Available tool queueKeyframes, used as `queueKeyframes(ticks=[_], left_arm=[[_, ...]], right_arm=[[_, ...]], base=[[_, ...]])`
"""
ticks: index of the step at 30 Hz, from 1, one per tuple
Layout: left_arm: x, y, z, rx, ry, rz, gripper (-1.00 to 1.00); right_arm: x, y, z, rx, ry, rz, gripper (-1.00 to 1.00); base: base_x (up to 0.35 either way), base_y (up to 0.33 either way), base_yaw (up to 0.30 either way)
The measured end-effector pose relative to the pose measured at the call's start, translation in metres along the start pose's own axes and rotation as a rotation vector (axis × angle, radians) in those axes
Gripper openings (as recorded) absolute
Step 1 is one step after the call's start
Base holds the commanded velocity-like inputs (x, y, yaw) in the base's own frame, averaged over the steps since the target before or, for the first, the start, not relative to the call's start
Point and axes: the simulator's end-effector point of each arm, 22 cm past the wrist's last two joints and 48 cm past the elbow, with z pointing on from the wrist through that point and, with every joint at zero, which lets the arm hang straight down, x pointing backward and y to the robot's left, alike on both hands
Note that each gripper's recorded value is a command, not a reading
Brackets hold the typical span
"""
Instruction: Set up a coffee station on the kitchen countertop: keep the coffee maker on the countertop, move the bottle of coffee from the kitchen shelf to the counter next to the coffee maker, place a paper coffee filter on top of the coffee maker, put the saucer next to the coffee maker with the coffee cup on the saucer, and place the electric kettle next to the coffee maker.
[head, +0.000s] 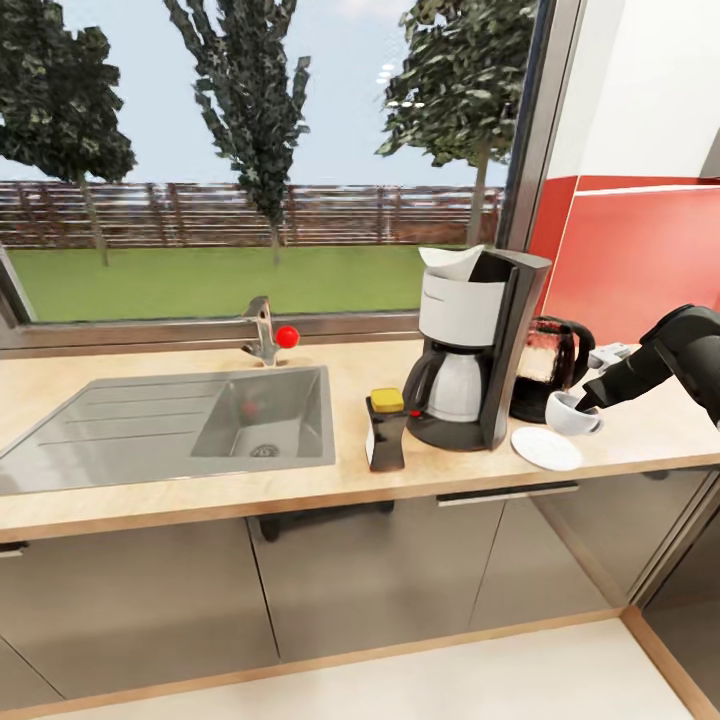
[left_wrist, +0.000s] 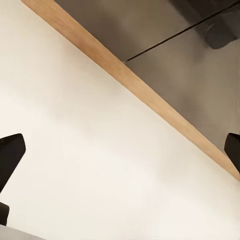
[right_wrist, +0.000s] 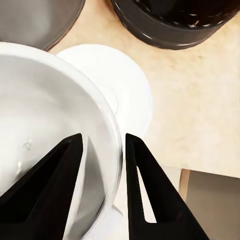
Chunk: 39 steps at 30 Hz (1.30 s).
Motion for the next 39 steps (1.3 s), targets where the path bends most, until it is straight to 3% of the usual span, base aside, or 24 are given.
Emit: queueKeyframes(ticks=[39], left_arm=[[0.02, 0.026, 0.031, 0.004, 0.0, 0.001, 1.0]], right_arm=[[0.025, 0.008, 0.038, -0.004, -0.002, 0.0, -1.0]], base=[[0.0, 0.0, 0.0]])
